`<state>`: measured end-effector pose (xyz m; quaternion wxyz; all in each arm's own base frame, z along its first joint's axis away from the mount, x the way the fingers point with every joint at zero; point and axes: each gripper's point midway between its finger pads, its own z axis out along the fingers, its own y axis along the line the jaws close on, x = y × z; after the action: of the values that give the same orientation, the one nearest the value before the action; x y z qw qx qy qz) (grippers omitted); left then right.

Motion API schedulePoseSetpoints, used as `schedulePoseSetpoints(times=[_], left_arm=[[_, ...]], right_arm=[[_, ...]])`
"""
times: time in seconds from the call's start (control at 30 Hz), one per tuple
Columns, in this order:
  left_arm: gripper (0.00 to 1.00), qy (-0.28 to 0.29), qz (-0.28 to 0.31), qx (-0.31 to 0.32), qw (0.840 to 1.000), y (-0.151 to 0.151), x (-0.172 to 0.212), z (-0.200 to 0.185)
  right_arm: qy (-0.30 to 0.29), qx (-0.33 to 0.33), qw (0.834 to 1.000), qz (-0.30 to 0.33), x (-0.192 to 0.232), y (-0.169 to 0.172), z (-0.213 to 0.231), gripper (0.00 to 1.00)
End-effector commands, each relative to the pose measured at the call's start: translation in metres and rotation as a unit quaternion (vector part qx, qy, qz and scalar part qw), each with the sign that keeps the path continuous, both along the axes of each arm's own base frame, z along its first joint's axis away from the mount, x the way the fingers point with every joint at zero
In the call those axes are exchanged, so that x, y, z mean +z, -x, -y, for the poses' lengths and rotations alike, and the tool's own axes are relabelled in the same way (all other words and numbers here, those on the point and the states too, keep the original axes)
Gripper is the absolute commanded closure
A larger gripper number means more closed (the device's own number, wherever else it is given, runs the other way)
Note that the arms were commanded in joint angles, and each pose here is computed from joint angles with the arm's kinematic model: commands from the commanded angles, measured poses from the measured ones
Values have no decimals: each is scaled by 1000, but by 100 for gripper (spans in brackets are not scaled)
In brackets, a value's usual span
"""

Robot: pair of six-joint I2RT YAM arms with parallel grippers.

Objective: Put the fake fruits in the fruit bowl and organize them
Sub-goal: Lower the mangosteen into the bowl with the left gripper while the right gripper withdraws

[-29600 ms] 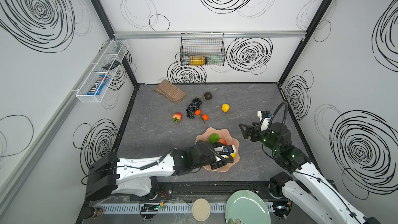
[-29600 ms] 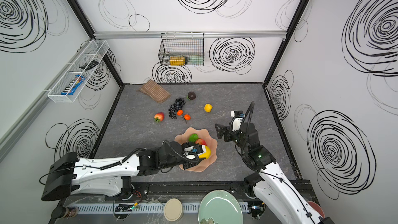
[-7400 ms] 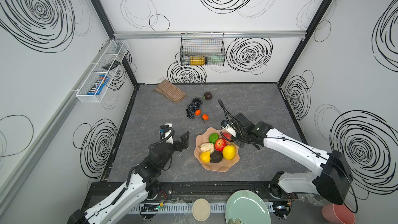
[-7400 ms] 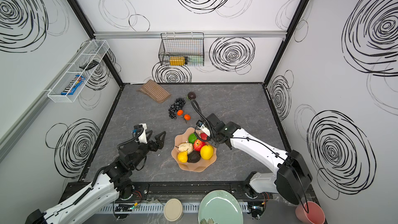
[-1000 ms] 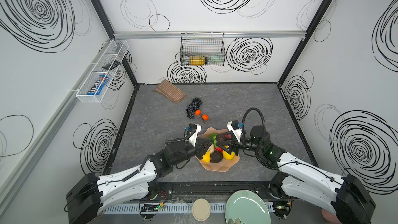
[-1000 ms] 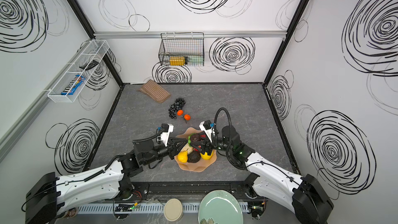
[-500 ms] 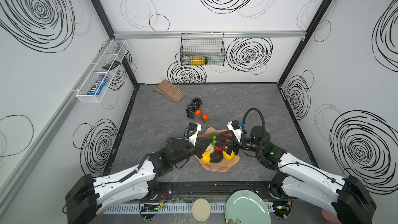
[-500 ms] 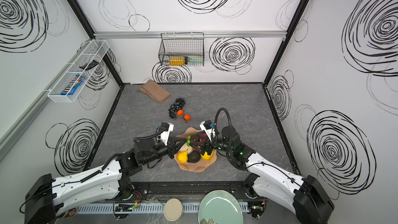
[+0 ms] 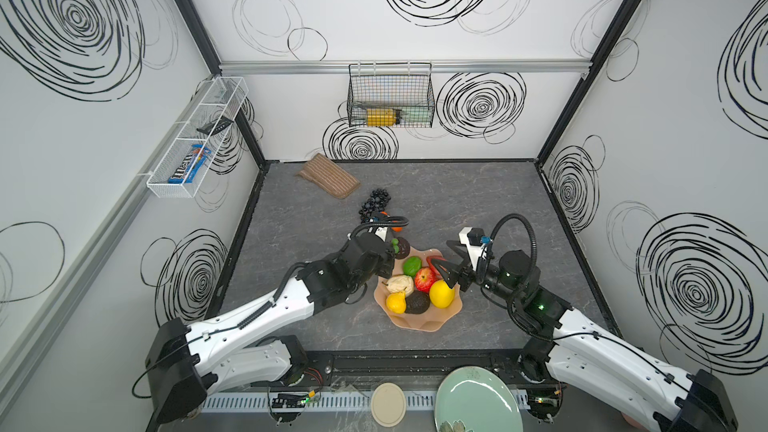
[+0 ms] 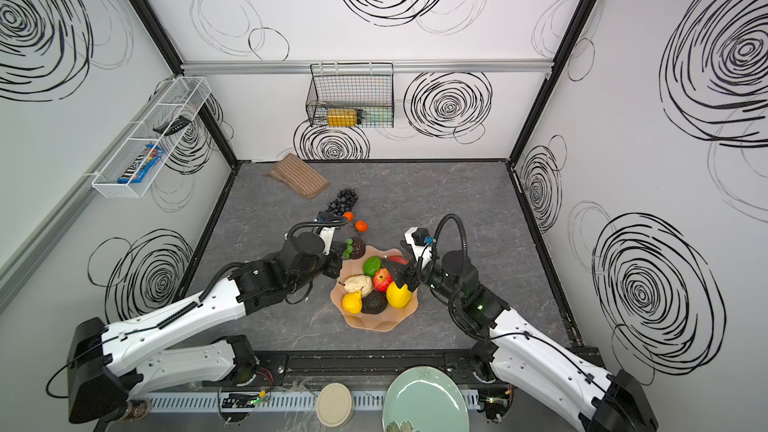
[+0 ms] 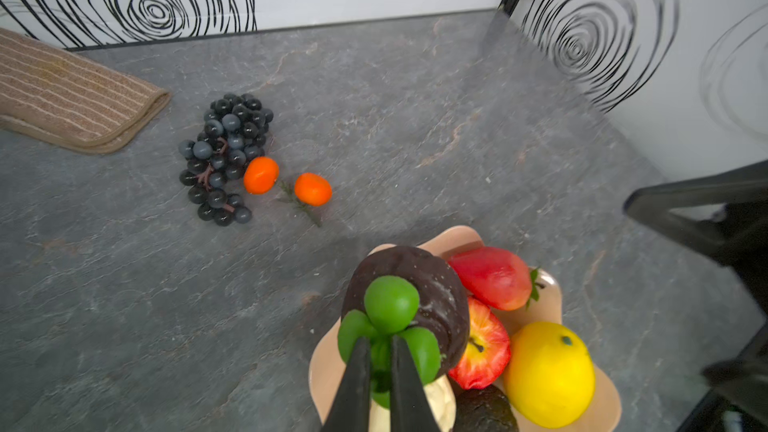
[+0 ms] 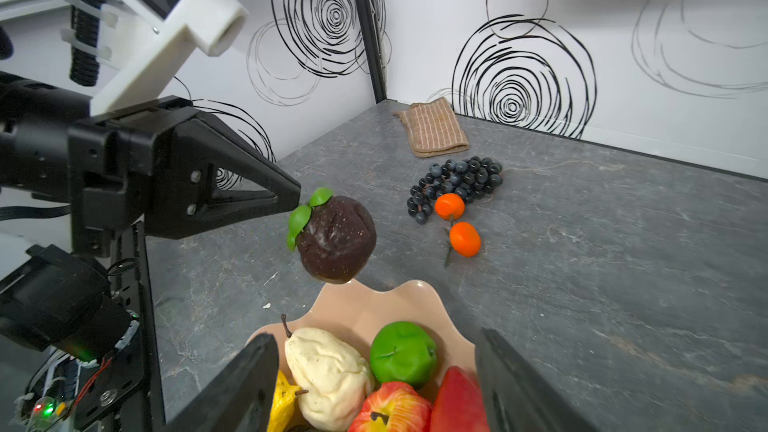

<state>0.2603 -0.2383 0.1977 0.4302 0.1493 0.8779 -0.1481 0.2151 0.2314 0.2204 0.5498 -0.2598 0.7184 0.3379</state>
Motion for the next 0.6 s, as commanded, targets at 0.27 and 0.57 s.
schedulePoseSetpoints(times=[0.27,0.57], left_arm=[[96,-160,-42,-19,986,-8,-35,-3],[96,-213,-61,-47,974,-2,-57,10]], right_arm=[[11,-21,1000,0,-12,0,11,22],[10,-19,1000,0,-14,0,11,22]])
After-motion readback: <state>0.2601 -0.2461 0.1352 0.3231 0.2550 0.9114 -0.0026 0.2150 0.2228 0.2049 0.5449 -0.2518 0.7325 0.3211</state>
